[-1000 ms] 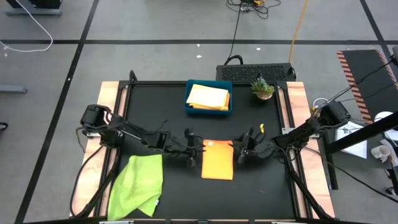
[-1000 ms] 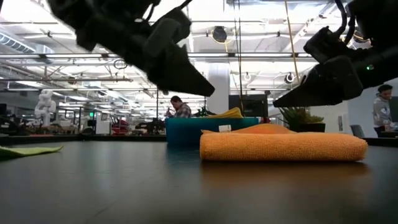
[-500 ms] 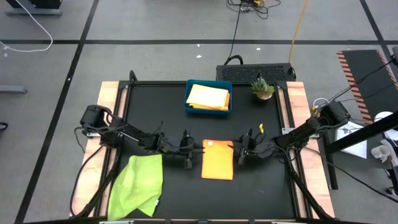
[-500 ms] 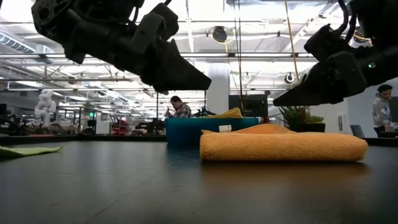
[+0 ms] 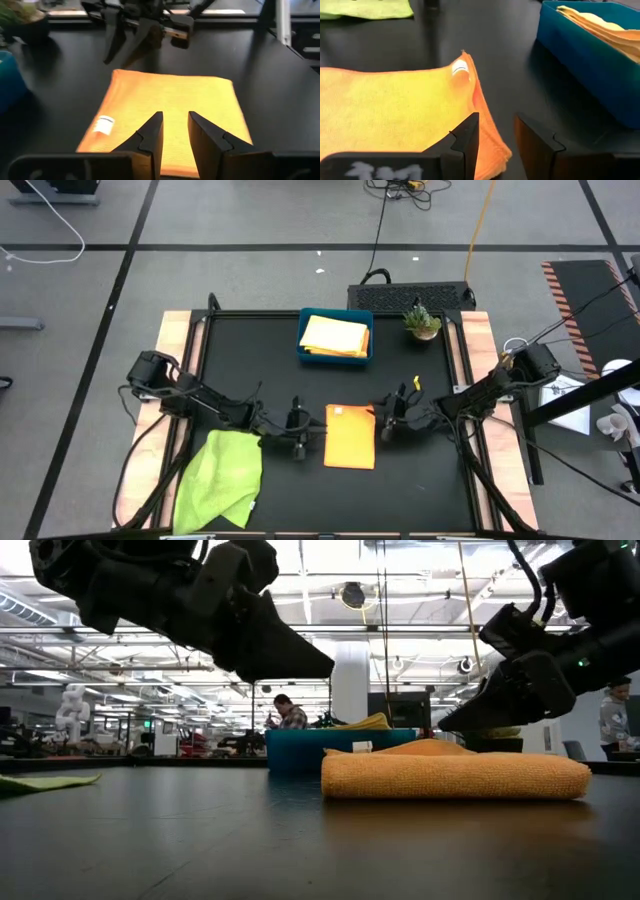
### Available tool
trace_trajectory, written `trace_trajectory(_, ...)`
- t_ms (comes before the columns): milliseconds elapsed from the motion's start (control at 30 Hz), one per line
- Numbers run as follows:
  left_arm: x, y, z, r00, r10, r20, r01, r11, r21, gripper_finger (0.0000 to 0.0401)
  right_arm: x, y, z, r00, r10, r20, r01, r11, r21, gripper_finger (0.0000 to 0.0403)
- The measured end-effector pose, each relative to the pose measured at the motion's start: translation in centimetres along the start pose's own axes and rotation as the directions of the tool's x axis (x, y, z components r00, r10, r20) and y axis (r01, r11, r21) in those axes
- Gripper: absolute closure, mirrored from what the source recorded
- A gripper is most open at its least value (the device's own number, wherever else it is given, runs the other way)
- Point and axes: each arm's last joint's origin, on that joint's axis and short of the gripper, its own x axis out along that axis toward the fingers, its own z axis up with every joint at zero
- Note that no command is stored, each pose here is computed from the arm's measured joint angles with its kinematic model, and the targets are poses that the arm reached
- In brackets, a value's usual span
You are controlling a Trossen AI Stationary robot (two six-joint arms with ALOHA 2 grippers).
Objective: Fold microfiber towels
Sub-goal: Put the orange microfiber cloth into the dark blue bin
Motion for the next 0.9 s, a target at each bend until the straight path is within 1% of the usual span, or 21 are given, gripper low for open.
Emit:
trace_trajectory(133,0.1,0.4,0.2,1.000,0.022,0.017,-0.022,1.000,-0.011,0.0308,0.3,-0.5,0.1,1.000,-0.011,-0.008,0.011,1.000,0.011,0.0287)
trace_trajectory(267,0.1,0.5,0.2,1.000,0.025,0.014,-0.025,1.000,-0.012,0.0308,0.6,-1.4,-0.5,0.994,-0.085,-0.061,0.087,0.996,0.030,0.0287)
trace_trajectory(400,0.1,0.4,0.2,1.000,0.022,0.014,-0.022,1.000,-0.012,0.0308,0.7,-1.9,-0.9,0.985,-0.135,-0.103,0.140,0.990,0.035,0.0287)
trace_trajectory(500,0.1,0.4,0.1,1.000,0.023,0.005,-0.023,1.000,-0.008,0.0308,0.7,-2.1,-0.6,0.987,-0.139,-0.086,0.137,0.990,-0.027,0.0287)
trace_trajectory(600,0.1,0.4,-0.2,0.999,0.028,-0.026,-0.028,1.000,0.003,0.0308,0.5,-2.4,0.8,0.992,-0.129,-0.009,0.129,0.990,-0.064,0.0287)
trace_trajectory(667,0.1,0.4,-0.3,0.999,0.031,-0.033,-0.031,0.999,0.013,0.0308,0.2,-2.6,1.7,0.996,-0.081,0.030,0.083,0.993,-0.088,0.0287)
trace_trajectory(767,0.1,0.6,-0.2,0.999,0.035,-0.028,-0.035,0.999,0.023,0.0308,-0.2,-2.6,2.7,0.996,0.043,0.072,-0.033,0.991,-0.129,0.0287)
trace_trajectory(900,0.2,1.1,-0.2,0.998,0.051,-0.034,-0.052,0.998,-0.020,0.0308,-0.4,-2.2,3.0,0.974,0.213,0.079,-0.199,0.969,-0.148,0.0287)
